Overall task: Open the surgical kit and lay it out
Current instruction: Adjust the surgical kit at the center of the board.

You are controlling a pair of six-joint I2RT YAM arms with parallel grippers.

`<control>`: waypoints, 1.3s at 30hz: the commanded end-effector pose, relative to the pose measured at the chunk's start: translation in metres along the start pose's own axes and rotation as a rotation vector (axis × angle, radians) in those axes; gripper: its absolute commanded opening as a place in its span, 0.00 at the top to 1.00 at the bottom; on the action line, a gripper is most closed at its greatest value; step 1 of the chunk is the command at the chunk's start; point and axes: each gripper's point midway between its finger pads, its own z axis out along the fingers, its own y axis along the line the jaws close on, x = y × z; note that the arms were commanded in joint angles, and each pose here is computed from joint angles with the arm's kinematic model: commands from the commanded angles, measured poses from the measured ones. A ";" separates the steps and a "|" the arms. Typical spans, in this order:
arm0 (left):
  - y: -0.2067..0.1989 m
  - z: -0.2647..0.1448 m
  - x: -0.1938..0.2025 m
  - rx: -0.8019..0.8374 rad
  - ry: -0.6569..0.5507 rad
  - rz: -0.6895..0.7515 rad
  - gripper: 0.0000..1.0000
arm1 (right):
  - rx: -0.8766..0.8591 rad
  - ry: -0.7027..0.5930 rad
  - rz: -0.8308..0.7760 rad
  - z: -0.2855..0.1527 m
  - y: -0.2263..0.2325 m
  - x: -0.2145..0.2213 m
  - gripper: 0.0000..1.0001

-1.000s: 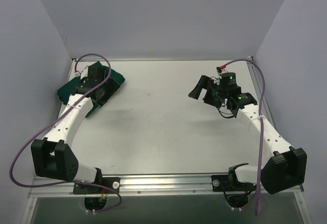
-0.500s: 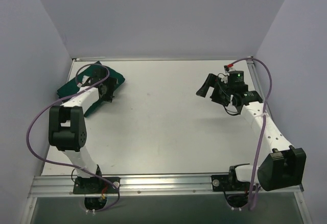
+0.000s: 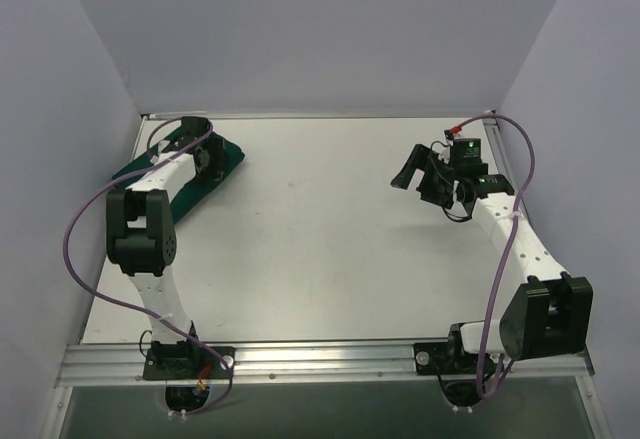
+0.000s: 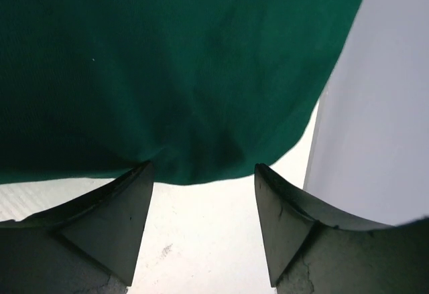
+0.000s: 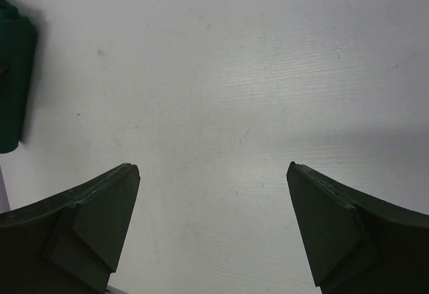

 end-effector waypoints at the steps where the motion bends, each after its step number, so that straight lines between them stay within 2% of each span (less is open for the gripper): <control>1: 0.001 0.007 -0.011 -0.057 -0.043 -0.051 0.30 | -0.001 -0.021 -0.017 -0.002 0.002 -0.013 0.00; 6: 0.003 0.010 -0.011 -0.073 -0.046 -0.064 0.32 | 0.013 -0.019 -0.027 -0.001 0.000 -0.015 0.00; 10: 0.009 0.016 -0.007 -0.099 -0.030 -0.056 0.49 | 0.017 -0.014 -0.030 0.001 -0.001 -0.015 0.00; 13: 0.012 0.019 -0.006 -0.113 -0.025 -0.040 0.52 | 0.022 -0.014 -0.030 0.001 -0.002 -0.016 0.00; 14: 0.013 0.020 -0.006 -0.114 -0.021 -0.035 0.60 | 0.022 -0.015 -0.032 0.001 -0.001 -0.016 0.00; 17: 0.016 0.024 -0.003 -0.119 0.005 -0.015 0.77 | 0.022 -0.015 -0.031 0.002 -0.002 -0.016 0.00; 20: 0.016 0.025 0.002 -0.102 0.025 0.030 0.87 | 0.026 -0.016 -0.029 0.002 -0.003 -0.017 0.00; 21: 0.017 0.025 0.003 -0.098 0.032 0.055 0.96 | 0.027 -0.017 -0.029 0.002 -0.003 -0.017 0.00; 22: 0.018 0.026 0.005 -0.099 0.044 0.072 0.98 | 0.027 -0.017 -0.029 0.002 -0.003 -0.017 0.00; 30: 0.033 0.014 0.044 -0.100 0.148 0.284 0.98 | 0.023 -0.006 -0.014 0.006 -0.003 -0.015 0.00; 39: 0.078 -0.024 0.079 -0.126 0.236 0.399 0.98 | 0.007 0.023 -0.016 0.011 0.006 -0.006 0.01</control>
